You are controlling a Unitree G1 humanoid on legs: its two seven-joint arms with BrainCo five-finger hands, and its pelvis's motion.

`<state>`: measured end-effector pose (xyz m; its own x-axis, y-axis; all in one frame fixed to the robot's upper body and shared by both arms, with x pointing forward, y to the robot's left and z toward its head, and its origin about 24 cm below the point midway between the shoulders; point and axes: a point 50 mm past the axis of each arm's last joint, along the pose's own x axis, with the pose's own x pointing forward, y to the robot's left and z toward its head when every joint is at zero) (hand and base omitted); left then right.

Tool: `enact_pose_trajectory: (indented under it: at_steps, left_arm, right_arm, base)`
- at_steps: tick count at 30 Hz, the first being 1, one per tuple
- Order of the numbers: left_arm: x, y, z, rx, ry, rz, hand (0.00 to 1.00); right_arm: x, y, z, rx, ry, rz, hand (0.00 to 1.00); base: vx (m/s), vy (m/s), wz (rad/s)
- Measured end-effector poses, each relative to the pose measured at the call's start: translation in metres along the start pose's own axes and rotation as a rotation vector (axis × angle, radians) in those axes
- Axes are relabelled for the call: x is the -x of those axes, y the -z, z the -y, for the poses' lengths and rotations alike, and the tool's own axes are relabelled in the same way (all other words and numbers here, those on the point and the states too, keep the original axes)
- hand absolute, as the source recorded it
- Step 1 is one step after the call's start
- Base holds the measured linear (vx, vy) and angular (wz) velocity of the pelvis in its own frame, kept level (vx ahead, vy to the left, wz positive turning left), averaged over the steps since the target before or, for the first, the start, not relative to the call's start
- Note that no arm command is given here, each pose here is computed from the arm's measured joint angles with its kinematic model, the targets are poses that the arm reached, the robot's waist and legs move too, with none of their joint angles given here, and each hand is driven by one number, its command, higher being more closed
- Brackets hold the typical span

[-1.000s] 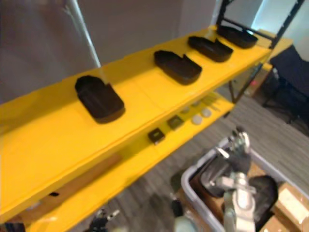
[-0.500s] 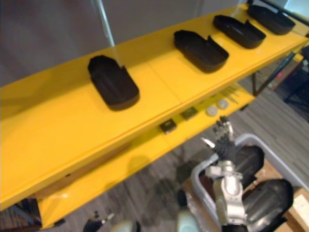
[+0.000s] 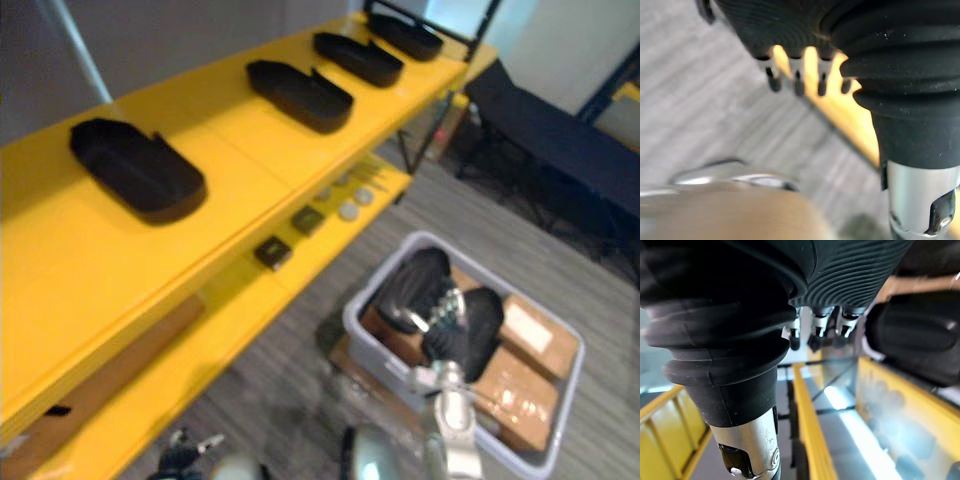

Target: Walk over and take plastic housings, then place them on the shelf

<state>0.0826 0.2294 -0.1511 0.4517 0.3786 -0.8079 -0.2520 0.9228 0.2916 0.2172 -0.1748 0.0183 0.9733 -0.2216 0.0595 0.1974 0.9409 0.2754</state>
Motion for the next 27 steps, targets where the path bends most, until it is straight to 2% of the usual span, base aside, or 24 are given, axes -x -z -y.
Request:
enact_pose_trajectory:
  at_steps: [1,6,8,12,14,18,21,27]
  left_arm:
    - [0.002,0.005,0.004,0.007,0.010,-0.013,0.00]
    - [0.007,0.024,-0.014,0.062,-0.022,-0.062,0.00]
    - [0.006,0.021,-0.014,0.092,-0.022,-0.043,0.00]
    - [-0.002,-0.015,0.007,0.174,0.013,0.056,0.00]
    - [-0.002,-0.021,0.014,0.183,0.035,0.077,0.00]
    - [-0.002,-0.031,0.011,0.113,0.043,0.153,0.00]
    - [-0.002,-0.034,0.011,0.144,0.043,0.158,0.00]
    - [-0.001,-0.044,0.019,0.127,0.078,0.196,0.00]
  right_arm:
    - [0.000,0.000,0.000,0.009,-0.004,-0.003,0.00]
    - [0.006,0.012,0.000,0.011,-0.004,-0.082,0.00]
    - [0.008,0.013,0.001,0.010,-0.015,-0.089,0.00]
    - [-0.001,0.005,0.008,0.051,-0.006,-0.055,0.00]
    - [-0.004,0.001,0.016,0.085,0.025,-0.038,0.00]
    - [-0.011,-0.011,0.035,0.100,0.128,0.015,0.00]
    - [-0.020,-0.022,0.041,0.088,0.185,0.064,0.00]
    - [-0.057,-0.038,0.048,0.087,0.331,0.131,0.00]
  base:
    - [0.00,-0.071,-1.05]
    - [-0.01,-0.157,-0.82]
    - [-0.01,-0.265,-0.23]
    - [-0.10,-0.196,-0.11]
    - [-0.17,-0.087,-0.02]
    - [-0.14,-0.020,-0.07]
    - [-0.09,0.066,-0.09]
    - [-0.06,0.122,0.13]
